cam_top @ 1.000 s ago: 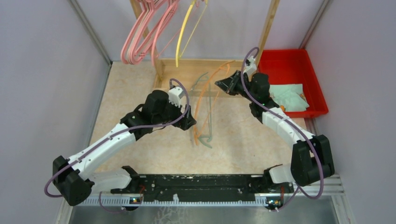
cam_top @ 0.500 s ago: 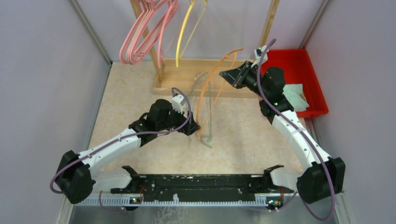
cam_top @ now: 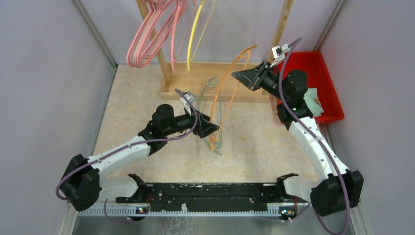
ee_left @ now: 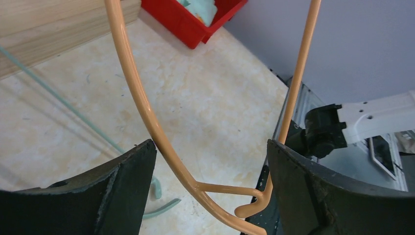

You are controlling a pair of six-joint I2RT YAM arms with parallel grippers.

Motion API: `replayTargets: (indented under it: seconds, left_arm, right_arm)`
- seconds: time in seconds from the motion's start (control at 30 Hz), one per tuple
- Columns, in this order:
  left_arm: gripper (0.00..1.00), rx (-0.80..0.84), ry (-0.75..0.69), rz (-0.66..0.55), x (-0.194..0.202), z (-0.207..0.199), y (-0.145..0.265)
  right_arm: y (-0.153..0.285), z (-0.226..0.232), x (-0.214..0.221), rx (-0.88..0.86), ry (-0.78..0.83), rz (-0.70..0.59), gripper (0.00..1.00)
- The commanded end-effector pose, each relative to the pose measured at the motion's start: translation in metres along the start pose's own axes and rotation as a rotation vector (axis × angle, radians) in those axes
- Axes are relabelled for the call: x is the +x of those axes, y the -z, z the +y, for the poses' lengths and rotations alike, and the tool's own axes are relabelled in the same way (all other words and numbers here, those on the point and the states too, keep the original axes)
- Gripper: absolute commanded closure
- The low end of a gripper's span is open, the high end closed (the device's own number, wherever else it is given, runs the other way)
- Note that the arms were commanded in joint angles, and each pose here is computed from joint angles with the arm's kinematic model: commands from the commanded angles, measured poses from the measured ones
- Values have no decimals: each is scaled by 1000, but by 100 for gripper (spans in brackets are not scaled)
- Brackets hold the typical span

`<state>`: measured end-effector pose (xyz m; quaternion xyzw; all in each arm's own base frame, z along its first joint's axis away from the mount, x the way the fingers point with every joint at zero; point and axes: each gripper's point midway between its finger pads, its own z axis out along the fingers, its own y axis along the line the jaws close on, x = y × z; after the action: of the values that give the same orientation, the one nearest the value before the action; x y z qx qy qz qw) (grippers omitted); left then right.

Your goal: Organize the hangers

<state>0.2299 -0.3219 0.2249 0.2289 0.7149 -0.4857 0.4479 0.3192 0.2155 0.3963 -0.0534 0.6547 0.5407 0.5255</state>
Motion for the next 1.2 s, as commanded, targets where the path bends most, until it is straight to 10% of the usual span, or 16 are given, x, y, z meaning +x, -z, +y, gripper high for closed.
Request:
replayTargets:
  seconds: [0.0,1.17]
  left_arm:
    - [12,206,18,-53,-7,-34,-3]
    - [13,465,121,-78,-1,-71,7]
  right_arm:
    - [15,51,-42,-144,93,-110,100]
    - [65,143,-69,-409,285,-172,100]
